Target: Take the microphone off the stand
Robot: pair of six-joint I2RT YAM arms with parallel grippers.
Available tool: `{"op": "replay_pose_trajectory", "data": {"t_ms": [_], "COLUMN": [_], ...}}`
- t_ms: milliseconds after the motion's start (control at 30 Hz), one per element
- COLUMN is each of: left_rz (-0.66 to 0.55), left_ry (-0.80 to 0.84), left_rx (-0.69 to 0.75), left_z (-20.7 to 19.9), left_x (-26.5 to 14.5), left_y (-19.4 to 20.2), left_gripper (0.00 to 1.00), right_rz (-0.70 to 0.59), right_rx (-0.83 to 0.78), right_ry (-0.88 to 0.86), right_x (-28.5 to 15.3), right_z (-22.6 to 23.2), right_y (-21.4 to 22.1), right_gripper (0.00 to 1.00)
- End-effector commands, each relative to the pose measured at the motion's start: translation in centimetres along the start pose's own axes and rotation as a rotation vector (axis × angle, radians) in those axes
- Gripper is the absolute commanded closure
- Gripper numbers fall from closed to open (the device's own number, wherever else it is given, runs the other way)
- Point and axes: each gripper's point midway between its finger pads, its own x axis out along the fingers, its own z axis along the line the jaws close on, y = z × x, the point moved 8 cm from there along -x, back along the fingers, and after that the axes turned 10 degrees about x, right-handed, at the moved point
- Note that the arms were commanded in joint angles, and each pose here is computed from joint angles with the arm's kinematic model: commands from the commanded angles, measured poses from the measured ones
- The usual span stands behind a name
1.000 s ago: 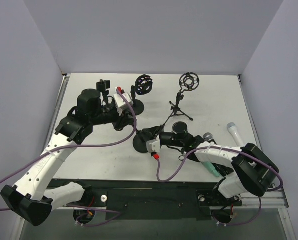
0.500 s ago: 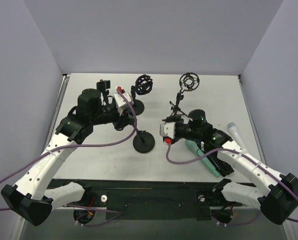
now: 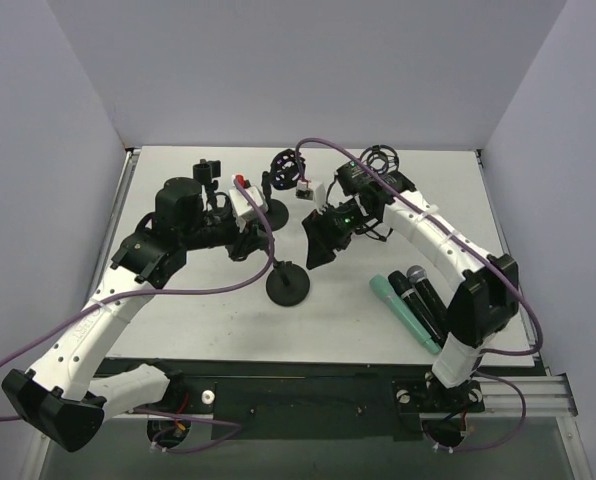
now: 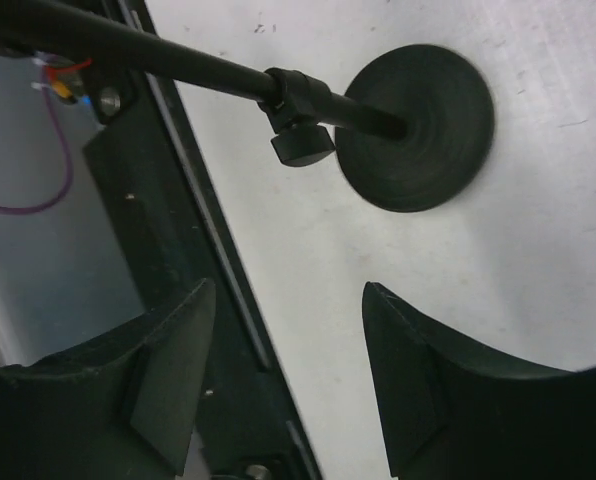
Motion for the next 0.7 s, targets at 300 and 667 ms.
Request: {"op": "replay_pose_trajectory", "data": {"t_ms": [300, 667], "left_rz": [-0.134, -0.139], "left_ry": [-0.046, -0.027], "left_rx": [0.136, 0.146], "left_z": [0.3, 0.0], "left_x": [-1.7, -1.7], "left_y": [-3.2, -3.2], "left_gripper": [1.00, 1.00], "right_rz": [0.012, -0.058], "right_rx": [0.863, 1.010], "right_ry": [-0.270, -0.364], "right_x": [6.1, 8.6], "right_z": [0.0, -1.5], "right_y": [-1.3, -3.4], "right_gripper": [0.50, 0.63]}}
